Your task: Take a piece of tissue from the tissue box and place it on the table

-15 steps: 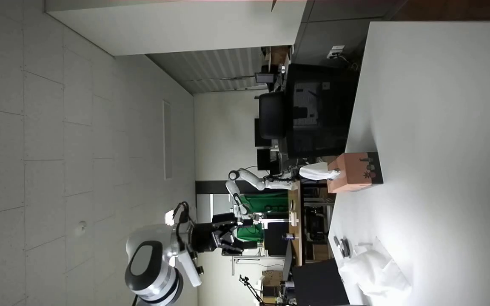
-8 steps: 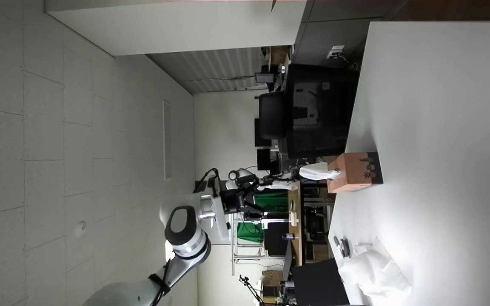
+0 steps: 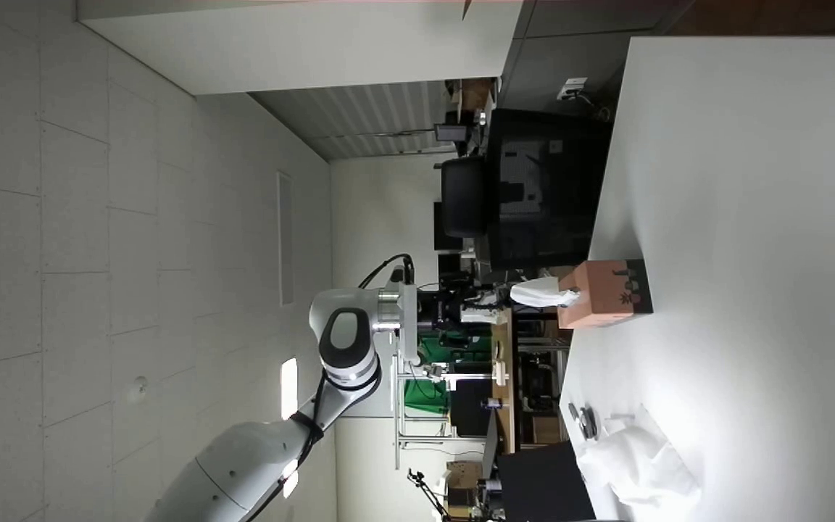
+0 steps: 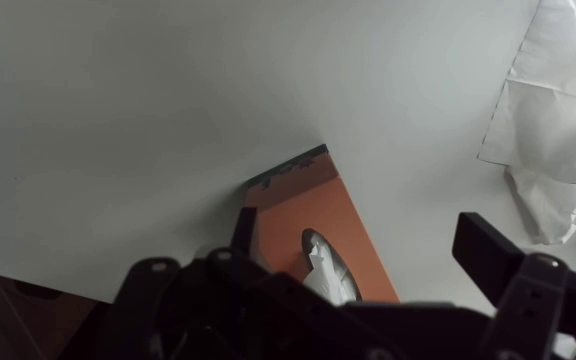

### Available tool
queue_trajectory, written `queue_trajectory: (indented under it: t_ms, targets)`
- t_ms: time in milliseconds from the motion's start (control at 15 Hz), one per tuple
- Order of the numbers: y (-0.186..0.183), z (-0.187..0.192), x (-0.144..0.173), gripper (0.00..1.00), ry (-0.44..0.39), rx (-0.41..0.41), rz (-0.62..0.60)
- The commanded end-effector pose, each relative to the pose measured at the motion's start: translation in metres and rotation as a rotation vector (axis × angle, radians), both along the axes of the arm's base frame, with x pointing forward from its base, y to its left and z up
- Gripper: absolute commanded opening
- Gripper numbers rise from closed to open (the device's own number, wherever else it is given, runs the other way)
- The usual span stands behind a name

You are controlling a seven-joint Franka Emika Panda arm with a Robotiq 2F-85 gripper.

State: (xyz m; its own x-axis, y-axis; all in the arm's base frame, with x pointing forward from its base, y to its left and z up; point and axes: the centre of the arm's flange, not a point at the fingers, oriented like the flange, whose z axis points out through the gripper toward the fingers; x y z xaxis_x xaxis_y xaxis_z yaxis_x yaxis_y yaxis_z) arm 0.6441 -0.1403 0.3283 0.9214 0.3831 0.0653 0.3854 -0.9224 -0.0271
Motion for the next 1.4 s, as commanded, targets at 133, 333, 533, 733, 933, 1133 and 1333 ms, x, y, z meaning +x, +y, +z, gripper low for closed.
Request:
queue_trajectory:
  t_ms: [133, 333, 533, 733, 933, 1133, 1333]
  targets:
    - [0.003, 0.003, 0.000, 1.00, -0.003, 0.001, 0.004]
    - [0.003, 0.004, -0.001, 1.00, -0.004, 0.001, 0.004]
    - [0.003, 0.004, -0.002, 1.00, -0.003, 0.001, 0.004]
    - [0.003, 0.004, -0.002, 1.00, -0.003, 0.001, 0.004]
    - [0.003, 0.004, -0.002, 1.00, -0.003, 0.001, 0.004]
    - [0.000, 0.000, 0.009, 1.00, -0.032, -0.017, 0.004]
    - [-0.009, -0.014, 0.038, 1.00, -0.055, -0.019, 0.051]
